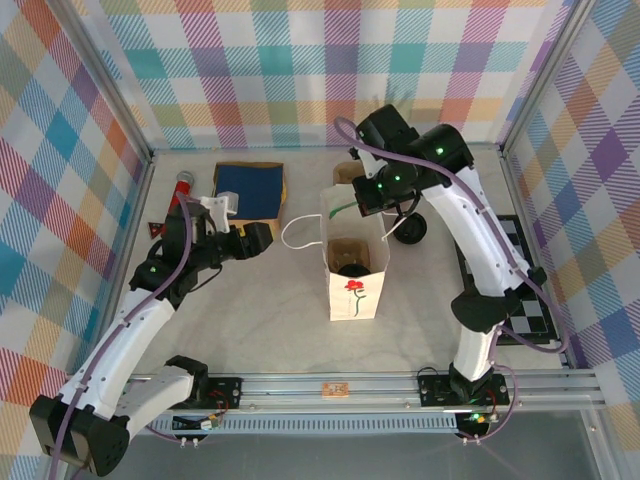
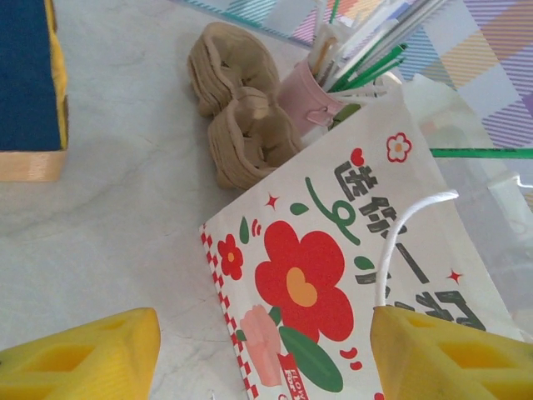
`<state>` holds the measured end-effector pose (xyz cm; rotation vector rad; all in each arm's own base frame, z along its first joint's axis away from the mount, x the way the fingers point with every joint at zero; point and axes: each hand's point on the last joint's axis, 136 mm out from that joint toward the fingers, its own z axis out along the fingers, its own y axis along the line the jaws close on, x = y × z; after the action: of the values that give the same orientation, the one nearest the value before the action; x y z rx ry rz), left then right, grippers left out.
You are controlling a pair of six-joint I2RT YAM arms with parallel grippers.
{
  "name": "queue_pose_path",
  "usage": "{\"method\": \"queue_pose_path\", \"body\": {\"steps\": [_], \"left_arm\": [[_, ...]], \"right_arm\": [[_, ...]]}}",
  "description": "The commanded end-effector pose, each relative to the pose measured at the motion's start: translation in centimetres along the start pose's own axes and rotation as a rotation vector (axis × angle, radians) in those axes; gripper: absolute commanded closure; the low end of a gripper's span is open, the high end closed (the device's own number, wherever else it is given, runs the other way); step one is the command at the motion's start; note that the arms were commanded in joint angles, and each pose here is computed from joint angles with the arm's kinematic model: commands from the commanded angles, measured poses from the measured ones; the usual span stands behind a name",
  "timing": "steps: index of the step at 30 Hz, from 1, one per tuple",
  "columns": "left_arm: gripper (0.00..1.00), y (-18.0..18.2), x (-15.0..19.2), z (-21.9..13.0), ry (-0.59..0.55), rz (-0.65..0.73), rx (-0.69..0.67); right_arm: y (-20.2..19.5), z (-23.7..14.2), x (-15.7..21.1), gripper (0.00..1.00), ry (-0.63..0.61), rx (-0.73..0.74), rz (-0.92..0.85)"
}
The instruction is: Pack the takeout coffee
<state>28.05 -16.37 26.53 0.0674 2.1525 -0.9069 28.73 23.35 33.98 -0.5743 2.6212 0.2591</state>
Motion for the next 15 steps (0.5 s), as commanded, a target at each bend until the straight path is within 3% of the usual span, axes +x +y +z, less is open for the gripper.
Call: {"method": "queue_pose_path", "body": {"steps": [1,15], "left_arm": [[0.32,-1.5,-0.7,-0.1,-0.011,0.057,0.046],[0.32,-3.7,-0.3,-1.1,-0.005,0.116,0.126]], "right_arm": [[-0.4,0.4,2.1,1.00,0.100,0.040,0.005],[0.6,4.3,2.0,1.00,0.196,0.038,-0.012]]}}
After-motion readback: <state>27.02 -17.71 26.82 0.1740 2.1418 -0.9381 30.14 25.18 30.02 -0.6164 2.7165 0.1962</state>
